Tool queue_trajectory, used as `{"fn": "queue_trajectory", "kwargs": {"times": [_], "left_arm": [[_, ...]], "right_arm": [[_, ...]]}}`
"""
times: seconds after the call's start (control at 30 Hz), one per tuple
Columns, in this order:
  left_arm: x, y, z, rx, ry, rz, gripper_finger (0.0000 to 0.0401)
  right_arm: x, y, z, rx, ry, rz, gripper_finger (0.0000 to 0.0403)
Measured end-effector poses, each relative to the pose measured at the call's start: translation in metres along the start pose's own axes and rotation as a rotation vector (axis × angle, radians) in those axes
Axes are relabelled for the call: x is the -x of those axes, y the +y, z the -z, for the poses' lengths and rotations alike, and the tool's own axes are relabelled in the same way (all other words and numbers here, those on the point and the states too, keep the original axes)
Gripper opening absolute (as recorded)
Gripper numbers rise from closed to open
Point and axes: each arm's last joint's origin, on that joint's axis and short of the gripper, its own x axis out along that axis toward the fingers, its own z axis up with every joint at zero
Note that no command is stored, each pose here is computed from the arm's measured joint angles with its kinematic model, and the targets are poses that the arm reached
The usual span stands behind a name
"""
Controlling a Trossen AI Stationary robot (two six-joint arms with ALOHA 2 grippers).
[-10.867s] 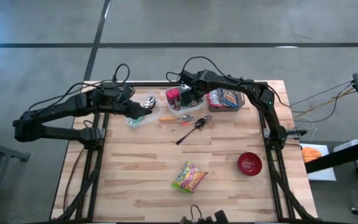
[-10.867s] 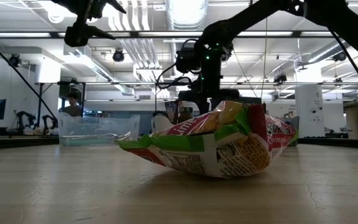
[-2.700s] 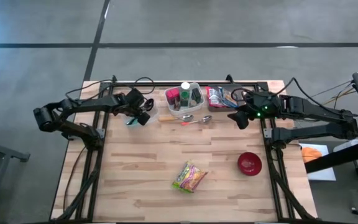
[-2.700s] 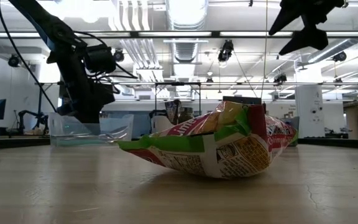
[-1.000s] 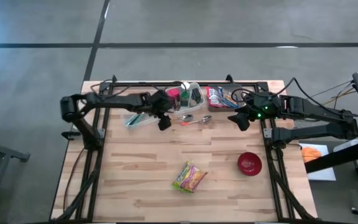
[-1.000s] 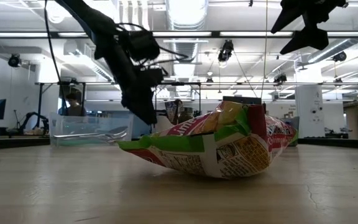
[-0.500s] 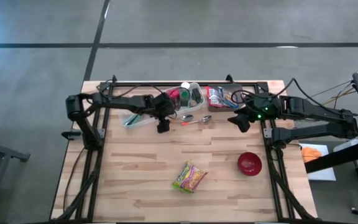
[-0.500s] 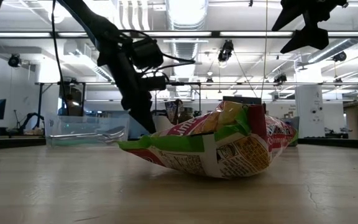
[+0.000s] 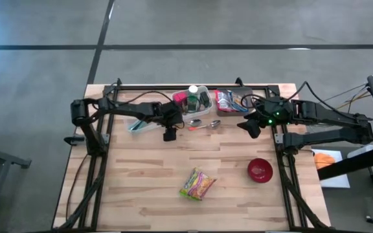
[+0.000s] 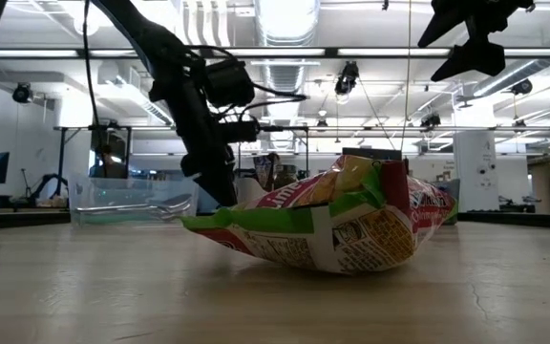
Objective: Pick & Place Food Item
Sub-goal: Put the yellow spoon into the transparent bin
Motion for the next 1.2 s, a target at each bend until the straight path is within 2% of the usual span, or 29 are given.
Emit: {"fn": "queue_trajectory", "kwargs": {"times": [0.4,0.77,0.9,1.2], "left_arm": [[-0.02,-0.001,0.004,0.017,0.051,-0.003,0.0242],[-0.023,-0.004,0.008,0.041,0.06,0.117,0.0235],[-0.022,-0.008,0.008,0.067,0.071,0.126,0.0196],[-0.022,-0.018,0.006,0.165,0.083,0.131,0.0057]], "right_arm": [[0.0,0.0,0.0,-0.005,0.001,-0.003,0.0322],[0.0,0.0,0.0,-0.005,0.007,-0.009,0.0322],[0.0,0.0,0.0,-0.005,0.007,-0.009,0.0322],[0.0,0.0,0.0,-0.005,0.007,-0.009,0.0322]]}}
